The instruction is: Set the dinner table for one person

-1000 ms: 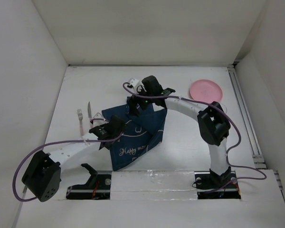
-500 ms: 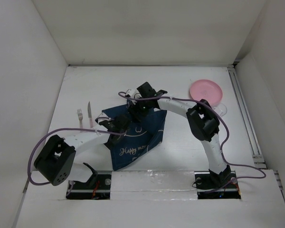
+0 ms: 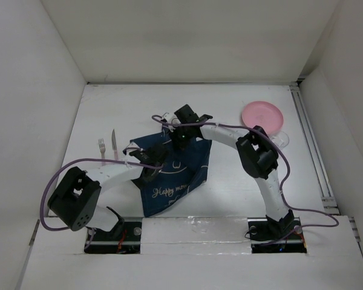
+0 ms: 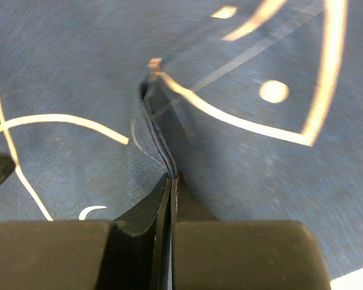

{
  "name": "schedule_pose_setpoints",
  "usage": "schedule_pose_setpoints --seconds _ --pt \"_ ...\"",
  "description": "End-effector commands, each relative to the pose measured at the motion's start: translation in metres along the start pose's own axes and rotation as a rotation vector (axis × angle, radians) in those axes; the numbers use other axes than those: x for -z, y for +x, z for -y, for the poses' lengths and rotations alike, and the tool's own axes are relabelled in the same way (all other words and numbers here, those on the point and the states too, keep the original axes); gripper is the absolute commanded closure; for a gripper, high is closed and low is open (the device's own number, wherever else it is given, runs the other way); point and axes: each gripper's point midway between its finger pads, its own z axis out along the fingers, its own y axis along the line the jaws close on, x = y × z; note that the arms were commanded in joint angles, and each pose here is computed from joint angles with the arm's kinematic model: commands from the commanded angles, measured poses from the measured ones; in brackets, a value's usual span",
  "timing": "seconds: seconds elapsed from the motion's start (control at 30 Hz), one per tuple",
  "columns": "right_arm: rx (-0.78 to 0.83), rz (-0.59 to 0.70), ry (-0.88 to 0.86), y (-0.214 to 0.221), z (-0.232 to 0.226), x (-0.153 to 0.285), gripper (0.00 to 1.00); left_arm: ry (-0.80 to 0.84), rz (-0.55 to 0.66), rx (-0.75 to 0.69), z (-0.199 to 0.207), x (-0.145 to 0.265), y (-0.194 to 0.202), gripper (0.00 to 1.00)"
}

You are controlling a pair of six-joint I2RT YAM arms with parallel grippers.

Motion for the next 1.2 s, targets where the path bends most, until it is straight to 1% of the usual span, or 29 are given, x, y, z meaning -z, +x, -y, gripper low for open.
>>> schedule_pose_setpoints --seconds 0.0,0.03,0.07,0.13,0.17,0.2,0.27,0.33,0.37,0.4,0.43,0.47,0.5,0.53,0.57,0.6,0.63,0.7,0.73,0.77,0.83,0.87,0.9,0.97,1.0,1.03,1.13,1.17 --pt "-0.127 0.134 0.140 -0.035 0.041 0.047 1.00 -0.074 -0.045 0.022 -0.019 -0.018 0.018 0.00" --pt "-0.168 0.154 0.166 -0.035 0.052 0.054 1.00 -0.074 -0.045 0.022 -0.019 -0.018 0.018 0.00" --pt "-0.227 0.184 0.213 -0.032 0.075 0.070 1.00 -0.074 -0.045 0.022 -0.019 -0.018 0.018 0.00" --pt "-0.369 0.216 0.294 -0.021 0.101 0.087 1.00 -0.069 -0.044 0.016 -0.016 -0.019 0.018 0.00" --pt "-0.420 0.293 0.341 -0.027 0.123 0.112 1.00 -0.080 -0.046 0.010 -0.017 -0.021 0.019 0.00" --pt "-0.540 0.283 0.370 -0.002 0.128 0.113 1.00 -0.079 -0.055 0.011 -0.017 -0.020 0.021 0.00" --pt "-0.633 0.361 0.481 0.020 0.144 0.142 1.00 -0.062 -0.053 0.009 -0.012 -0.019 0.020 0.00" --pt "-0.732 0.427 0.554 0.029 0.142 0.162 1.00 -0.062 -0.053 0.009 -0.012 -0.019 0.020 0.00" --pt "-0.757 0.461 0.636 0.034 0.145 0.176 1.00 -0.052 -0.040 0.014 -0.007 -0.018 0.016 0.00" --pt "-0.756 0.502 0.654 0.034 0.129 0.190 0.90 -0.052 -0.040 0.014 -0.007 -0.018 0.016 0.00" --pt "-0.756 0.524 0.669 0.033 0.121 0.197 0.76 -0.042 -0.028 0.019 -0.002 -0.017 0.013 0.00" --pt "-0.759 0.549 0.700 0.032 0.117 0.206 0.54 -0.037 -0.015 0.022 0.003 -0.014 0.008 0.00" --pt "-0.744 0.565 0.696 0.029 0.107 0.210 0.26 -0.036 -0.006 0.004 0.006 -0.015 0.006 0.00" --pt "-0.713 0.608 0.661 0.016 0.089 0.218 0.06 -0.032 0.008 -0.004 0.009 -0.013 0.002 0.00" --pt "-0.677 0.601 0.654 0.015 0.082 0.218 0.03 -0.038 0.008 -0.007 0.011 -0.013 0.002 0.00" --pt "-0.656 0.604 0.642 0.012 0.075 0.218 0.02 -0.024 0.026 -0.009 0.022 -0.011 -0.004 0.00" --pt "-0.628 0.572 0.607 0.012 0.061 0.209 0.02 -0.029 0.026 -0.029 0.024 -0.010 -0.005 0.00" --pt "-0.596 0.515 0.568 0.018 0.048 0.196 0.00 -0.062 0.044 -0.045 0.026 -0.012 -0.009 0.00" --pt "-0.594 0.475 0.567 0.026 0.045 0.189 0.00 -0.051 0.046 -0.039 0.036 -0.009 -0.012 0.00" --pt "-0.607 0.421 0.566 0.037 0.043 0.177 0.00 -0.058 0.054 -0.042 0.038 -0.009 -0.013 0.00" --pt "-0.610 0.379 0.561 0.047 0.040 0.162 0.00 -0.061 0.054 -0.044 0.043 -0.009 -0.014 0.00" --pt "-0.615 0.336 0.568 0.059 0.041 0.153 0.00 -0.074 0.051 -0.060 0.041 -0.012 -0.012 0.00" --pt "-0.629 0.290 0.574 0.070 0.044 0.139 0.00 -0.066 0.052 -0.056 0.044 -0.011 -0.013 0.00" --pt "-0.669 0.229 0.589 0.080 0.050 0.128 0.00 -0.069 0.052 -0.057 0.050 -0.016 -0.012 0.00" --pt "-0.684 0.161 0.600 0.089 0.053 0.116 0.00 -0.069 0.052 -0.057 0.054 -0.017 -0.012 0.00" --pt "-0.702 0.130 0.604 0.093 0.053 0.110 0.00 -0.082 0.050 -0.065 0.054 -0.017 -0.012 0.00" --pt "-0.750 0.057 0.640 0.110 0.059 0.093 0.00 -0.099 0.063 -0.046 0.070 -0.024 -0.025 0.00" --pt "-0.761 0.046 0.643 0.114 0.059 0.090 0.00 -0.115 0.077 -0.028 0.075 -0.028 -0.035 0.00"
